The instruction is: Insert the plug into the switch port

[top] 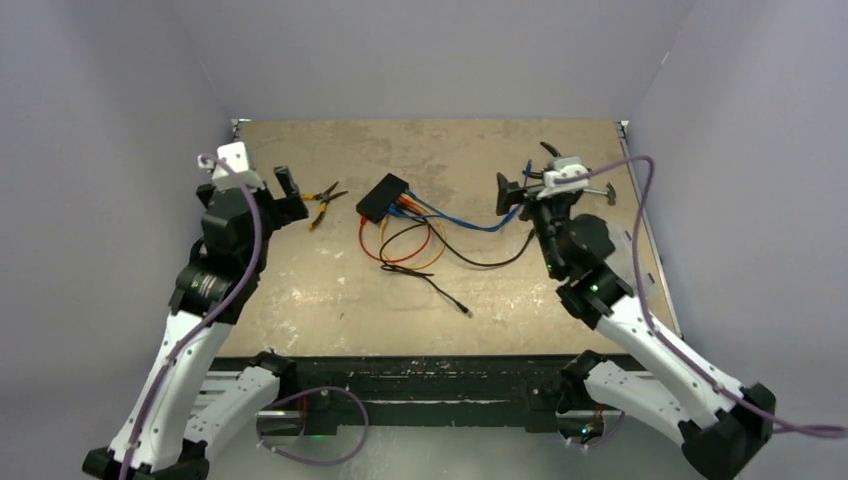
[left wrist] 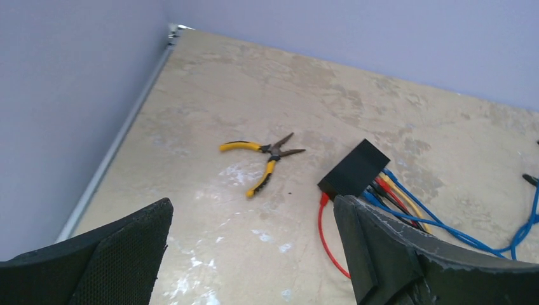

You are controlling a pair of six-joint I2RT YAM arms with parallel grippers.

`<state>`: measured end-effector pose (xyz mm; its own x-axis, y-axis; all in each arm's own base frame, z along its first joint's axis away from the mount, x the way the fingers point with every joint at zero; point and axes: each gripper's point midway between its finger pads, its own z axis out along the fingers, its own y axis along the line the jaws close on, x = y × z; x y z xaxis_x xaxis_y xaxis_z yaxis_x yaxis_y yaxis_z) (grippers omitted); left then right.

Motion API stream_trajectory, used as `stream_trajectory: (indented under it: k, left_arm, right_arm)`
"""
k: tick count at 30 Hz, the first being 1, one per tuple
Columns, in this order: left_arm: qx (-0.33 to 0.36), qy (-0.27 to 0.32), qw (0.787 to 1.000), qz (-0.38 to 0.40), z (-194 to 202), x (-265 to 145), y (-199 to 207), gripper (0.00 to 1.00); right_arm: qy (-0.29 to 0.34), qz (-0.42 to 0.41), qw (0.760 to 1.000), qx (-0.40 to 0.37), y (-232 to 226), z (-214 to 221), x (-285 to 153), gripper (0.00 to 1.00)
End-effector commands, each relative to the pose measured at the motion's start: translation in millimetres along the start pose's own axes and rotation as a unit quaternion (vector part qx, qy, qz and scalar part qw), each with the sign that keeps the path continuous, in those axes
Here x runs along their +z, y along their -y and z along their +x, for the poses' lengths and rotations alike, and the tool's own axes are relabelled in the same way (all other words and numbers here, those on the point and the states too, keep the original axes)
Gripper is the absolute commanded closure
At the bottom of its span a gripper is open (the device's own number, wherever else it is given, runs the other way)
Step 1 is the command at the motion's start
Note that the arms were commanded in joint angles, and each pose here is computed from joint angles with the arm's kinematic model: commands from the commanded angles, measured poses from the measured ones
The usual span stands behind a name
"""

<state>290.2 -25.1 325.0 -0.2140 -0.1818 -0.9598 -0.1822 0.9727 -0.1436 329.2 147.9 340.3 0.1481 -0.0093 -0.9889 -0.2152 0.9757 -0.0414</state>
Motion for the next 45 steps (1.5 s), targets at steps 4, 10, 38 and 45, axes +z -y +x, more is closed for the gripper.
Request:
stream_trajectory:
  k: [4, 10, 38, 45]
  left_arm:
    - [-0.004, 0.063, 0.994, -0.084, -22, -59, -60, 0.01]
    - [-0.021, 0.103, 0.991, -0.087, -17, -80, -76, 0.01]
    - [-0.060, 0.132, 0.989, -0.021, 39, -105, -84, 0.01]
    - [-0.056, 0.126, 0.990, -0.020, 41, -102, -82, 0.01]
  right_arm:
    - [0.014, 0.131, 0.991, 0.011, 72, -17, -67, 0.02]
    - [0.011, 0.166, 0.986, 0.021, 101, -9, -114, 0.01]
    - [0.094, 0.233, 0.955, 0.161, 136, 15, -172, 0.01]
    - [0.093, 0.219, 0.959, 0.154, 130, 18, -169, 0.01]
